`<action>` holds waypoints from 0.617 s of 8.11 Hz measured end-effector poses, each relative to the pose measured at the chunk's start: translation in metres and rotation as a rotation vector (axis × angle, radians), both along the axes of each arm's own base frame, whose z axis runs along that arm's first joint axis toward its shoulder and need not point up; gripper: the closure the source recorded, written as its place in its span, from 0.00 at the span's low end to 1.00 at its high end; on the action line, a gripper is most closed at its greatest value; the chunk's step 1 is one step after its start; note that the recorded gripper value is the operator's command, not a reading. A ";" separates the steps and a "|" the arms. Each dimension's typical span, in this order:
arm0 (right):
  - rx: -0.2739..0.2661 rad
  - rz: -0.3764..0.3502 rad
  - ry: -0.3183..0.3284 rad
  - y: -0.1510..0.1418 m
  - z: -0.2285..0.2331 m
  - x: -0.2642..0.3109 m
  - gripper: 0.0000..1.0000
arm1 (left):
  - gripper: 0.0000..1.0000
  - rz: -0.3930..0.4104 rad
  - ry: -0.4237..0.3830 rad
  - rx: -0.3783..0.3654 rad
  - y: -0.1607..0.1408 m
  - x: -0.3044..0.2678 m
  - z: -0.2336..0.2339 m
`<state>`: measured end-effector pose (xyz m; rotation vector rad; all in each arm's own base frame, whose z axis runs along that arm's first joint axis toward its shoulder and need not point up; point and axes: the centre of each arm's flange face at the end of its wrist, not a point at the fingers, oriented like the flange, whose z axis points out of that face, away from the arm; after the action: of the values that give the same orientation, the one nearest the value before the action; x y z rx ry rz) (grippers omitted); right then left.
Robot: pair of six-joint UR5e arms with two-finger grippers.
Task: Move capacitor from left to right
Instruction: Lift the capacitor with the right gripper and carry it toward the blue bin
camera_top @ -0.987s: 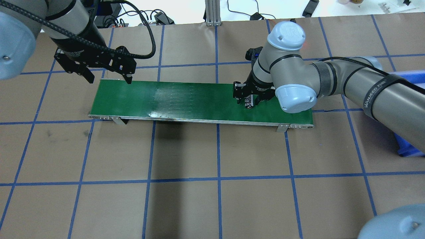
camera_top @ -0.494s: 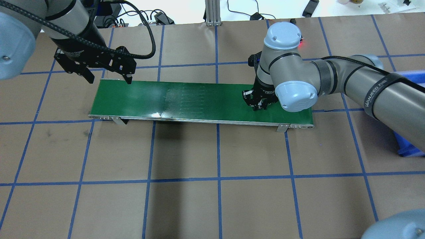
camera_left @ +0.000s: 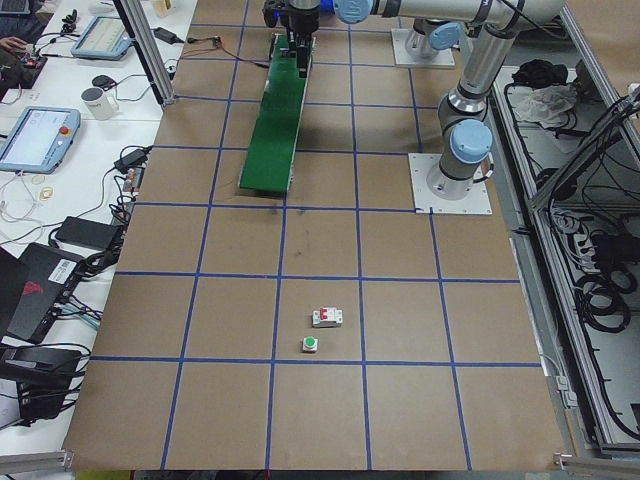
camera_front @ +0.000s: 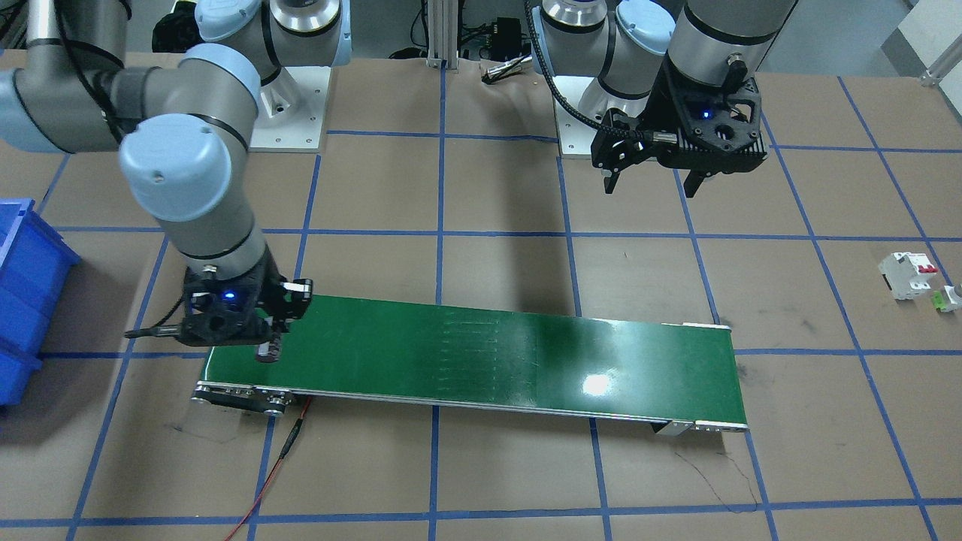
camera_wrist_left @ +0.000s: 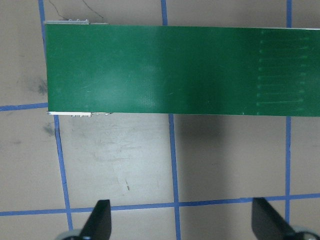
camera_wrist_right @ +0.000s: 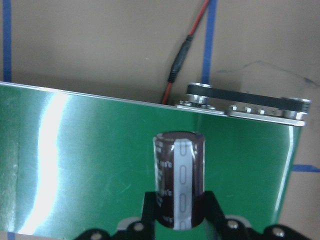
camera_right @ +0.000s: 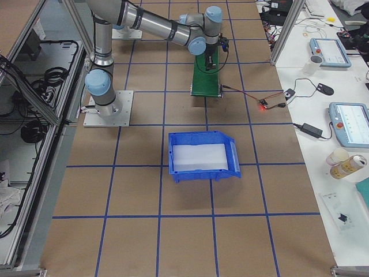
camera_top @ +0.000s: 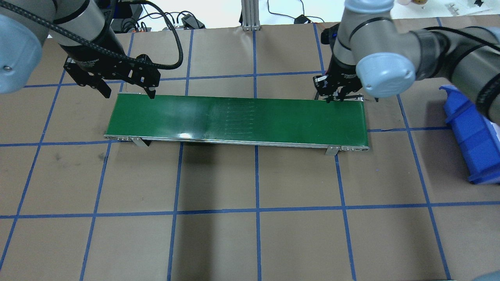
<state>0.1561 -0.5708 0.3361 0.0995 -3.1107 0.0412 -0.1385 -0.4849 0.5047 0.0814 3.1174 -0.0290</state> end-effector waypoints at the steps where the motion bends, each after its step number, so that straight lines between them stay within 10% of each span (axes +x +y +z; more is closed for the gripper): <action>1: 0.002 0.026 0.007 -0.003 0.018 -0.041 1.00 | 0.00 0.000 0.000 0.001 0.000 0.000 0.000; 5: 0.017 0.280 0.046 0.012 0.047 -0.283 1.00 | 0.00 -0.001 0.000 -0.001 0.000 0.000 0.000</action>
<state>-0.1273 -0.5587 0.3830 0.5270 -3.0254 0.0177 -0.1385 -0.4851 0.5048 0.0825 3.1175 -0.0300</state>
